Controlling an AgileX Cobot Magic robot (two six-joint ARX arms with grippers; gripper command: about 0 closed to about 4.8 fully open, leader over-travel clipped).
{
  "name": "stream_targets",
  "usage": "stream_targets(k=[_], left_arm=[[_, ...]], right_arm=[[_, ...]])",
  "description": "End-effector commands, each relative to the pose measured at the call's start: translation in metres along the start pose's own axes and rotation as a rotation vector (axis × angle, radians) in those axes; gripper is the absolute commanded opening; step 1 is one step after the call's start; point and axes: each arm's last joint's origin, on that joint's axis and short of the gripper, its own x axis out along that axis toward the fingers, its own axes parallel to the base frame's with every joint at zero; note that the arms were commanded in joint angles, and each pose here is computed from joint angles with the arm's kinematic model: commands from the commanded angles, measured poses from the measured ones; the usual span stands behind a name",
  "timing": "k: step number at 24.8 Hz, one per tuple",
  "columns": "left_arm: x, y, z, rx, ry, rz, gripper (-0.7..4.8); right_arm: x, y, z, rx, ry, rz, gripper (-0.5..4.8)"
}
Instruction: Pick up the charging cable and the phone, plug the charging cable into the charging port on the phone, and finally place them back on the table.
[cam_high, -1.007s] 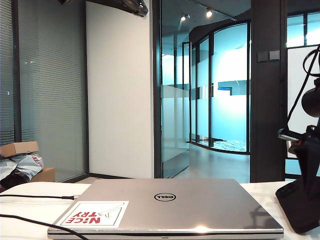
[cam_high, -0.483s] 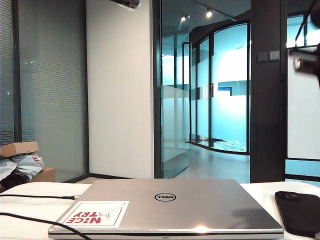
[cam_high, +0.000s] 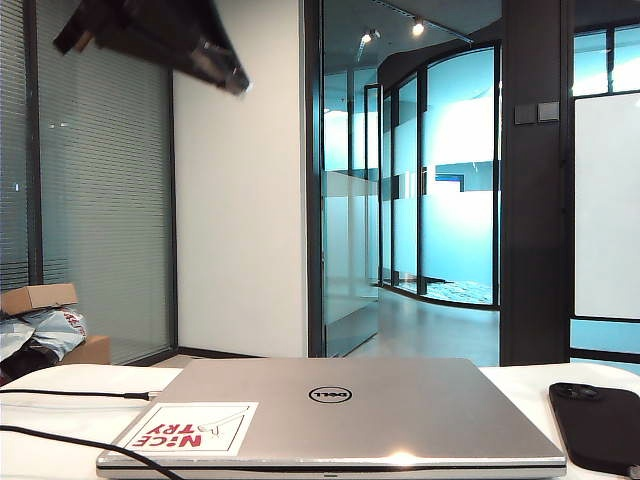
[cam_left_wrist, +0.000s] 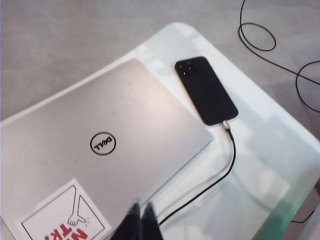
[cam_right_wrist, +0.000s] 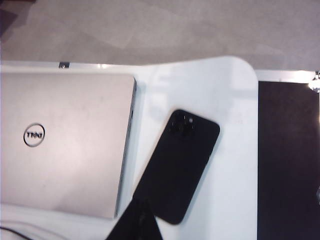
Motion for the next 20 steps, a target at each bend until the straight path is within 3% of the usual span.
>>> stream_targets(k=[1,6,13,17,20], left_arm=[[0.001,0.001,-0.01,0.003,-0.055,-0.007,-0.06],[0.002,0.003,-0.029,0.017,-0.154,-0.018,-0.06],[0.014,0.008,-0.06,0.021,-0.188,-0.022,-0.06],[0.013,0.008,-0.058,0.025,-0.221,-0.025,-0.06],[0.005,0.006,-0.05,0.037,-0.309,-0.034,-0.05]], right_arm=[[-0.002,0.001,-0.013,-0.011,-0.055,0.005,-0.08],[0.002,-0.001,-0.033,-0.023,-0.17,0.008,-0.08],[0.007,-0.002,-0.045,-0.015,-0.124,0.008,-0.08],[0.007,-0.002,-0.045,-0.015,-0.125,0.009,-0.08],[0.007,-0.002,-0.045,-0.015,-0.125,0.008,-0.08]])
